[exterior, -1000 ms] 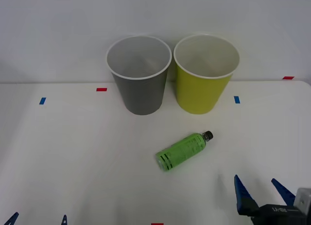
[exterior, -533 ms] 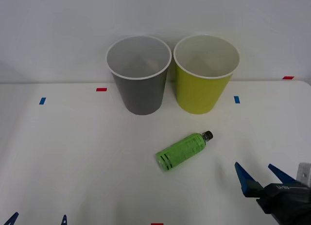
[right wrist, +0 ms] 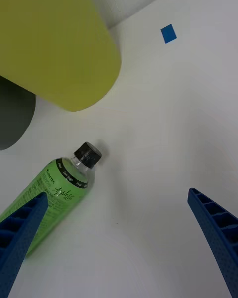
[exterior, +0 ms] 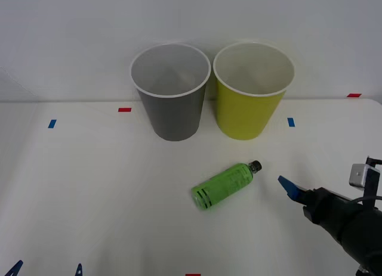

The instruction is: Put cans in the gray bin and PET bottles in the light green bin.

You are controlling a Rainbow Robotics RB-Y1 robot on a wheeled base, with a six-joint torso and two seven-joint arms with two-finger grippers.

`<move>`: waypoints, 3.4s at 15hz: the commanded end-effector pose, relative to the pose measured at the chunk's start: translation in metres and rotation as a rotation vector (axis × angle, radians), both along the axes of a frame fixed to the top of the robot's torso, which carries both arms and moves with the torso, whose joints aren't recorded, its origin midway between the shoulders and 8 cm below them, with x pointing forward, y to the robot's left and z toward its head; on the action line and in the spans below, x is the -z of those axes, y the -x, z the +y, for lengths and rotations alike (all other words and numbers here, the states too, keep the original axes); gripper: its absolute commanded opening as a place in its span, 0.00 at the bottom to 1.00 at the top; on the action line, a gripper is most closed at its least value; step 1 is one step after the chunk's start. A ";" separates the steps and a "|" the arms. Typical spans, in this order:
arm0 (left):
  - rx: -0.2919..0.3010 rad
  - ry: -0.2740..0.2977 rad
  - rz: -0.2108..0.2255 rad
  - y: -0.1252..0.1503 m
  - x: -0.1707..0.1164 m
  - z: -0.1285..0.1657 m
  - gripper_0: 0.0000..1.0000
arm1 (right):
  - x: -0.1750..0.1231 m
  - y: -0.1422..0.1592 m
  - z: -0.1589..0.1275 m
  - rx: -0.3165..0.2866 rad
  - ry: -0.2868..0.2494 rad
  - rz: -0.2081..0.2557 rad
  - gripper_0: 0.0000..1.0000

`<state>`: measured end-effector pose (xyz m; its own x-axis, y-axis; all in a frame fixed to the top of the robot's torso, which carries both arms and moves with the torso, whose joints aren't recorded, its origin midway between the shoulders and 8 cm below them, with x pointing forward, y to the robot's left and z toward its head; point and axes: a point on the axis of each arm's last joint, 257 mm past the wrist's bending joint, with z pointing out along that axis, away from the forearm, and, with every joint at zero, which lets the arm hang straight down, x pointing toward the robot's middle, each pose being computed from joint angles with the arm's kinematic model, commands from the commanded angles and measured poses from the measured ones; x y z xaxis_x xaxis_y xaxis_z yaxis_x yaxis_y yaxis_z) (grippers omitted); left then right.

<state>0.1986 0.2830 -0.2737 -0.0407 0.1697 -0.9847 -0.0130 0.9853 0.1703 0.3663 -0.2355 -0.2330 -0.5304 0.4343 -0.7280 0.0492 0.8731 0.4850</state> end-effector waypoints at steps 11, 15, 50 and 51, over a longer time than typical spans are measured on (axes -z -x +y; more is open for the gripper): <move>0.000 0.000 0.000 0.000 0.000 0.000 1.00 | -0.008 -0.020 0.065 0.169 -0.233 0.478 0.97; 0.000 0.000 0.000 0.000 0.000 0.000 1.00 | 0.002 -0.020 0.064 0.171 -0.161 0.628 0.97; 0.000 0.000 0.000 0.000 0.000 0.000 1.00 | 0.050 -0.068 0.132 0.362 -0.375 0.872 0.97; 0.000 0.000 0.000 0.000 0.000 0.000 1.00 | 0.052 -0.066 0.133 0.359 -0.370 0.872 0.96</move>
